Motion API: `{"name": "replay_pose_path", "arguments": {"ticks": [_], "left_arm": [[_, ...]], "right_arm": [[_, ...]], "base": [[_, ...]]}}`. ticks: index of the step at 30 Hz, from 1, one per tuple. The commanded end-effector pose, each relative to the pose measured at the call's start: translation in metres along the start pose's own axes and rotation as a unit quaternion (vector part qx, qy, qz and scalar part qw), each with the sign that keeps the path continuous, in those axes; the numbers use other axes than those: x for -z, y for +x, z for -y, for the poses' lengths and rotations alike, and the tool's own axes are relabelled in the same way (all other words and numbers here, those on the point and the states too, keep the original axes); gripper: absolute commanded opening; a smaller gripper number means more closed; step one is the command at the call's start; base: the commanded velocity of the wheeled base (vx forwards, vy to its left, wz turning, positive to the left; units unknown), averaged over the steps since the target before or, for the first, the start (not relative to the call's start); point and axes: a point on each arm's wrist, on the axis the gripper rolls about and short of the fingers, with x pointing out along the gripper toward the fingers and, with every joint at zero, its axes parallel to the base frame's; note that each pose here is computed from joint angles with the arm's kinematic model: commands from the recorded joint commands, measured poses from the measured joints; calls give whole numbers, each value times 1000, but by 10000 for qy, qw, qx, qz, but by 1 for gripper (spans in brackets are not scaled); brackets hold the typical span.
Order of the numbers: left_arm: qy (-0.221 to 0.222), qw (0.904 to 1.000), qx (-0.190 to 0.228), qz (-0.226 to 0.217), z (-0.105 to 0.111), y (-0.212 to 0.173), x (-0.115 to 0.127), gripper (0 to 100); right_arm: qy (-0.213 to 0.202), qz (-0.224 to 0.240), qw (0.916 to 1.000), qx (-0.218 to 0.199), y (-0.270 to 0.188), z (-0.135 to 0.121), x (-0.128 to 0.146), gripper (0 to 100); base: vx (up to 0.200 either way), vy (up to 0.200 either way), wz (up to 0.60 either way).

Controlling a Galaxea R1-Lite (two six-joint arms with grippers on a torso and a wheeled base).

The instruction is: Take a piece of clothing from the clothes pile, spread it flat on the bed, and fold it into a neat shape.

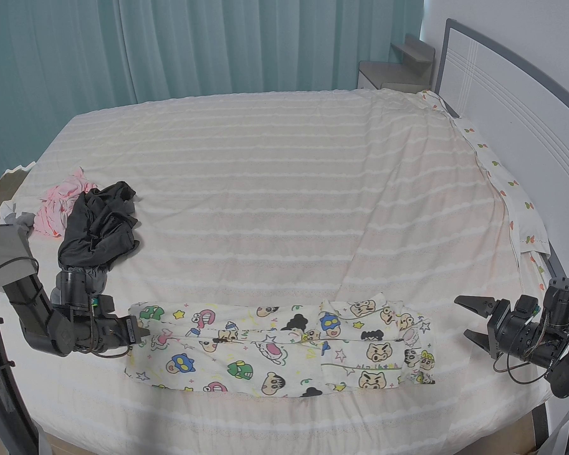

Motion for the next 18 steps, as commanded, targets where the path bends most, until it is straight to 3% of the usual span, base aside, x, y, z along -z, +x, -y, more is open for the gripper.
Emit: {"name": "replay_pose_path", "arguments": {"ticks": [1, 10, 18], "left_arm": [[-283, 9992, -115, 272, -28, -24, -10, 0], [-736, 9948, -298, 631, -78, -60, -14, 0], [-1007, 9888, -486, 989, -106, -80, -19, 0]], "right_arm": [[41, -63, 9999, 75, -2, 3, 3, 100], [56, -73, 9999, 101, -2, 4, 3, 100], [56, -73, 9999, 101, -2, 4, 3, 100]], "base": [[0, 0, 0], [0, 0, 0], [0, 0, 0]]}}
